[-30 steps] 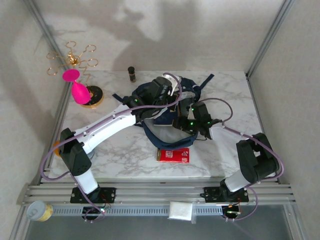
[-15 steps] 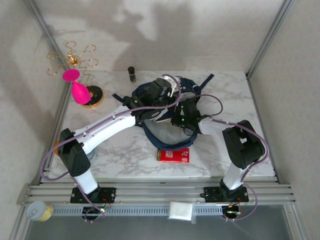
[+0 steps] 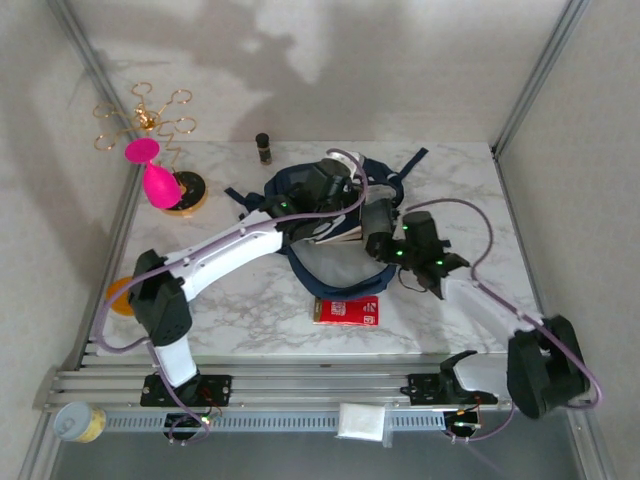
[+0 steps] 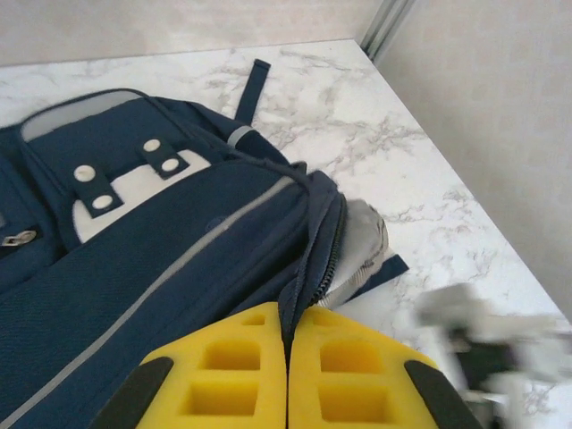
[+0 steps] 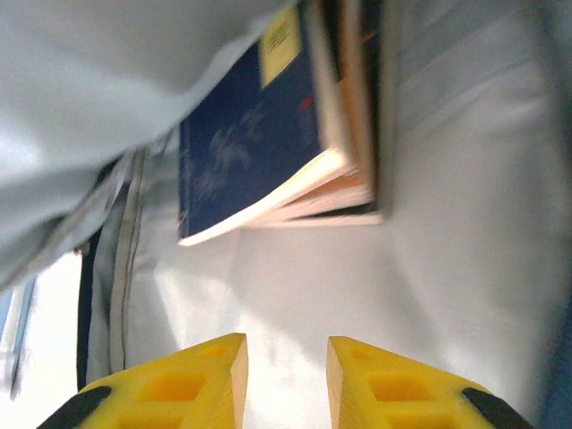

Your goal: Pack books, pencil case, and school supplies into a backpack

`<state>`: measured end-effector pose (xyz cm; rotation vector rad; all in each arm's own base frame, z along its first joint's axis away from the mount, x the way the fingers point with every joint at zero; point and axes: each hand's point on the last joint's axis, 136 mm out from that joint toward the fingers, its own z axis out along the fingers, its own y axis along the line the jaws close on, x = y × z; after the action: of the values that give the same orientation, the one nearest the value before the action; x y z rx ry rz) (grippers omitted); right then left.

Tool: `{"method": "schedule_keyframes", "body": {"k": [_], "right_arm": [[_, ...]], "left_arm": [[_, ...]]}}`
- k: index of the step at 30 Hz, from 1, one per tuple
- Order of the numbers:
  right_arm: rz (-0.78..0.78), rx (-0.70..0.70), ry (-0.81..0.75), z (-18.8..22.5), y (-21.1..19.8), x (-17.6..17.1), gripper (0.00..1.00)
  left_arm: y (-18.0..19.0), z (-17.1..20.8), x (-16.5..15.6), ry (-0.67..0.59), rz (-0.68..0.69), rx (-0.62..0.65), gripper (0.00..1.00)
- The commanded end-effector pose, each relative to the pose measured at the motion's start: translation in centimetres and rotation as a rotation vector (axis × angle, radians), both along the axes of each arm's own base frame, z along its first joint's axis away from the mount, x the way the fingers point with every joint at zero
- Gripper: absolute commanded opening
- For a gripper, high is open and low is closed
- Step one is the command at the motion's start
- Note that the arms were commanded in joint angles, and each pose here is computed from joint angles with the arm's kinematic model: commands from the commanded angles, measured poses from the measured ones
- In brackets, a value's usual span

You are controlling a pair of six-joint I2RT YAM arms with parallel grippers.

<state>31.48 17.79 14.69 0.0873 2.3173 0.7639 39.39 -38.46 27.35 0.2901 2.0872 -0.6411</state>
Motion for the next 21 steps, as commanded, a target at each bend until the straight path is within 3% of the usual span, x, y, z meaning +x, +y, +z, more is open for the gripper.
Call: {"method": "schedule_keyframes", "body": {"k": [1, 6, 10, 13, 15, 21], "right_arm": [[-0.128, -0.053, 0.066, -0.3, -4.1, -1.5, 0.31], [-0.248, -0.091, 0.071, 2.2, -6.9, -1.8, 0.31], [-0.253, -0.075, 0.085, 3.7, -6.8, -2.0, 0.31], [-0.214, -0.058, 0.100, 4.3, -6.1, -3.0, 0.31], [-0.191, -0.081, 0.115, 4.4, -5.7, -3.9, 0.31], [-0.052, -0.061, 0.228, 0.9, 0.2, -7.8, 0.34]], "left_arm": [[-3.1, 2.4, 1.8, -0.030, 0.009, -0.165, 0.00], [-6.8, 0.5, 0.5, 0.058, -0.126, -0.201, 0.00], [-6.1, 2.1, -1.4, 0.081, -0.186, -0.199, 0.28], [-3.0, 4.3, -2.9, 0.038, -0.164, -0.215, 0.43], [0.3, 4.9, -3.4, 0.013, -0.097, -0.213, 0.47], [11.1, 0.1, -3.2, 0.079, 0.164, -0.250, 0.56]]}}
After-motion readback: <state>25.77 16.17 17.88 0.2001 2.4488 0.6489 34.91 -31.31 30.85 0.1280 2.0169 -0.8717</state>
